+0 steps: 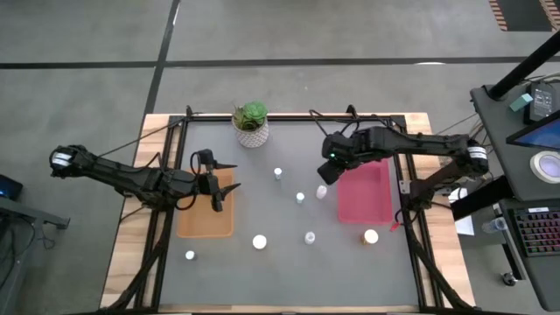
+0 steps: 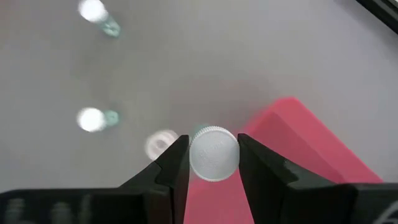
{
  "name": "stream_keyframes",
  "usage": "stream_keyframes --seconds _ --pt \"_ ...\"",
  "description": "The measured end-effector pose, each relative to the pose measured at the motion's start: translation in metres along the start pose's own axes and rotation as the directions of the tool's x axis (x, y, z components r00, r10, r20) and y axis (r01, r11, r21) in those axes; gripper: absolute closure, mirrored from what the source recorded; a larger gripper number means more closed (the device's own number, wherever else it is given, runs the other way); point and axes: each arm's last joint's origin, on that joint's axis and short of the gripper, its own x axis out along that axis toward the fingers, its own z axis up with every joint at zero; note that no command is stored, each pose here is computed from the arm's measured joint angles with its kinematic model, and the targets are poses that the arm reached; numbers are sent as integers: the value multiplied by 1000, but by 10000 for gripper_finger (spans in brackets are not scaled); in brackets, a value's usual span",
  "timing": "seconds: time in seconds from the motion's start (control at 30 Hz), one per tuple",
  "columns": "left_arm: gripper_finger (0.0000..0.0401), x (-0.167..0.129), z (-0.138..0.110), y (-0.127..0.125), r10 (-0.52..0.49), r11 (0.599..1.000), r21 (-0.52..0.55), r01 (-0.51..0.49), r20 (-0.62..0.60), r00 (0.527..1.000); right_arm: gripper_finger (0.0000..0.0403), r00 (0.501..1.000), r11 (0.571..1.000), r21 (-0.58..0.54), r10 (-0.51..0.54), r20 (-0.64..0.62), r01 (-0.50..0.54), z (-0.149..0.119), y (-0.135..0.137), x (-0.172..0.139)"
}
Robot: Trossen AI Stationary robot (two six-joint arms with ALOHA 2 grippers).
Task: Pick and place medicine bottles into bin by pill shape (circle, oval)
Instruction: Put the blue tablet bottle into the pink bin
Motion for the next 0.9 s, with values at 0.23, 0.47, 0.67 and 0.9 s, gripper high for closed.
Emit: stream_keyframes --seconds 0.23,0.47,0.67,0.9 --pt "144 0 0 0 0 1000 0 0 0 1000 289 998 996 61 -67 -14 68 -33 -27 9" --pt "144 0 0 0 0 1000 -1 0 0 1000 289 990 980 140 -140 -20 141 -60 -53 29" --pt "144 0 0 0 1 1000 -4 -1 0 1000 290 992 976 182 -122 20 116 -68 -64 55" --pt "144 0 0 0 1 1000 -4 -1 0 1000 289 989 972 182 -148 -2 146 -69 -69 82"
